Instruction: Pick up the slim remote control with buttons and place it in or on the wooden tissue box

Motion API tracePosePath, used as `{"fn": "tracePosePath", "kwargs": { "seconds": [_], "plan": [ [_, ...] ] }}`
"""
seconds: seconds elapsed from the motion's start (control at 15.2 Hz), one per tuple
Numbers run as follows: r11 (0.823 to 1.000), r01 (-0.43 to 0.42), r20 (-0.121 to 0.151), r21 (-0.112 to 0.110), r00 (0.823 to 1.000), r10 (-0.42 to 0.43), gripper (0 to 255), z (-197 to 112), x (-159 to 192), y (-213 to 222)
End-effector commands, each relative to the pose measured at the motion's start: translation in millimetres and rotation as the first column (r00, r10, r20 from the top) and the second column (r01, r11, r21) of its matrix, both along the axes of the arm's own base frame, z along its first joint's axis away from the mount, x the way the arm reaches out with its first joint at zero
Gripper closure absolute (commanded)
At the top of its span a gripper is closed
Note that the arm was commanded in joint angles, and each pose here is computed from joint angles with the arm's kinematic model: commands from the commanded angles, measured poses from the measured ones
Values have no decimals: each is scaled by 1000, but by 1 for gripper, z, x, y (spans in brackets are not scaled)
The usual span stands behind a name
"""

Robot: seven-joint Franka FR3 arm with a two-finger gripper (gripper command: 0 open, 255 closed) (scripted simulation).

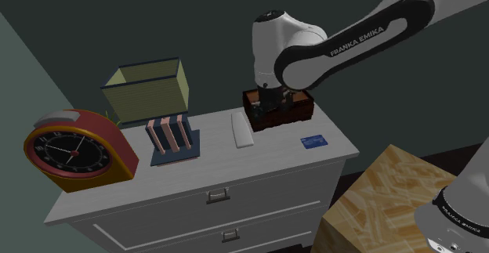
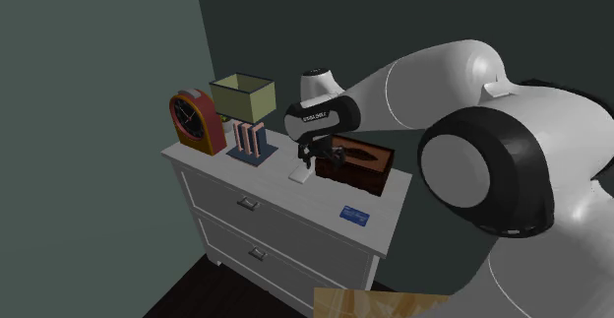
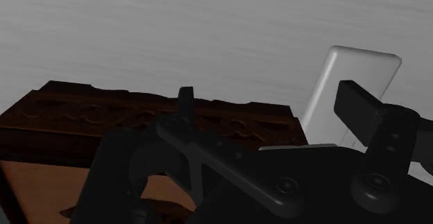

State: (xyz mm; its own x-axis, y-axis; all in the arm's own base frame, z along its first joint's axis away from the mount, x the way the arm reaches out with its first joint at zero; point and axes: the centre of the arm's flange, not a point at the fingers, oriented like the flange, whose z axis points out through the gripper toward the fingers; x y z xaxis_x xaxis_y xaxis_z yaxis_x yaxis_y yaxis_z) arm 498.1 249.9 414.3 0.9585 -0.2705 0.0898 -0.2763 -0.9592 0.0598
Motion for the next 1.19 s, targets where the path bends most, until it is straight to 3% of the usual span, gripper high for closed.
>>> {"fn": "tracePosePath", "kwargs": {
  "seconds": [0.0,0.46,1.12],
  "plan": [
    [1000,13,13,5,1000,-13,0,-13,15,16],
    [998,52,55,19,997,-53,0,-47,75,70],
    [998,53,56,20,997,-54,0,-87,81,68]
  ]
}}
